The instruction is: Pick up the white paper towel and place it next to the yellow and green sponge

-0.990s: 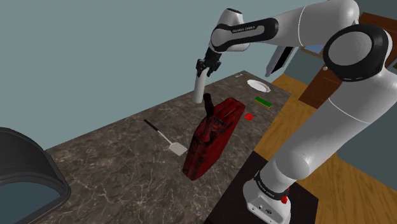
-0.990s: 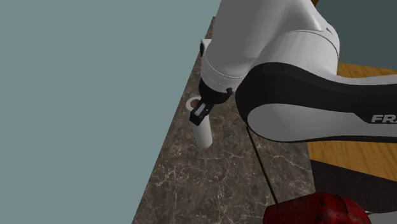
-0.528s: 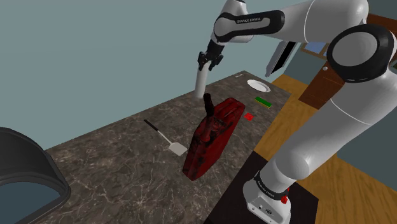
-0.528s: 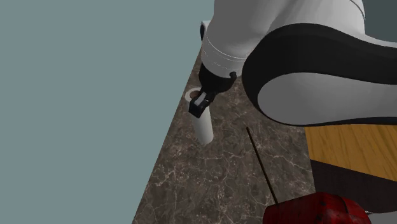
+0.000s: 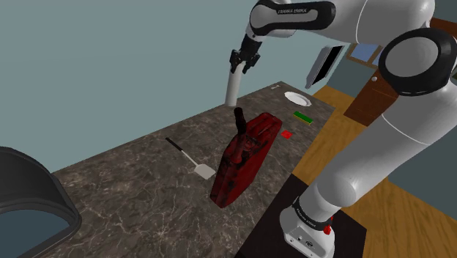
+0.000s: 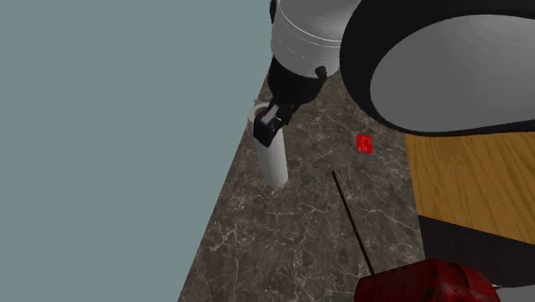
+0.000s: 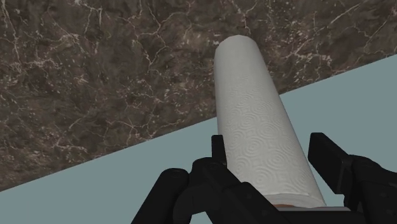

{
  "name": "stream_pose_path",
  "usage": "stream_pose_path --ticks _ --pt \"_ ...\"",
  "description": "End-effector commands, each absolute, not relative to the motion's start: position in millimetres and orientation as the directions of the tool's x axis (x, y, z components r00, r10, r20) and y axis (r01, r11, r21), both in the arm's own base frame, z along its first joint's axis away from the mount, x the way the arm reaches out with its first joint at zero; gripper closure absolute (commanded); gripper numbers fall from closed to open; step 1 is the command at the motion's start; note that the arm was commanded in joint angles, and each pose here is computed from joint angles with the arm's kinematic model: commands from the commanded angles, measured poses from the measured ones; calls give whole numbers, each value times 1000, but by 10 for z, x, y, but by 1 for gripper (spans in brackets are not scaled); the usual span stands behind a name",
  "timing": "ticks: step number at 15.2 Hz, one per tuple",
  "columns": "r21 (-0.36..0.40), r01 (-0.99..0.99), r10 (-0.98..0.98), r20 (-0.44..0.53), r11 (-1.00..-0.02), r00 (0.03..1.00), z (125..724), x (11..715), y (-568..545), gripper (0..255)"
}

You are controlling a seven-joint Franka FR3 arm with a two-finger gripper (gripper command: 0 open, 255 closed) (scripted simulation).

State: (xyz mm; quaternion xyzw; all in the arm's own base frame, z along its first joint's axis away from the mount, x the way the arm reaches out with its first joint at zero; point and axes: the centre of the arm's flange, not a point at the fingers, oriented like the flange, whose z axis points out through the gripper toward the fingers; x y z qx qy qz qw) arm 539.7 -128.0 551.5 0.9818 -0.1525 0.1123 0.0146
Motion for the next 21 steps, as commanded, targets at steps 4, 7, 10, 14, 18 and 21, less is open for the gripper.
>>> stream_pose_path --ticks 4,7,10,14,18,21 --pt "-6 -303 -296 225 -953 928 5785 5399 -1291 255" --pt "-6 -303 -296 225 -953 928 5943 5399 -1291 255" --pt "-6 -303 -296 225 -953 928 6102 5399 -1291 255" --pt "-6 -303 -296 225 -953 928 6313 5399 -1291 255" --pt "-6 -303 -296 225 -953 928 6524 5399 -1291 255" --pt "-6 -303 -296 225 -953 928 6683 5399 -1291 255"
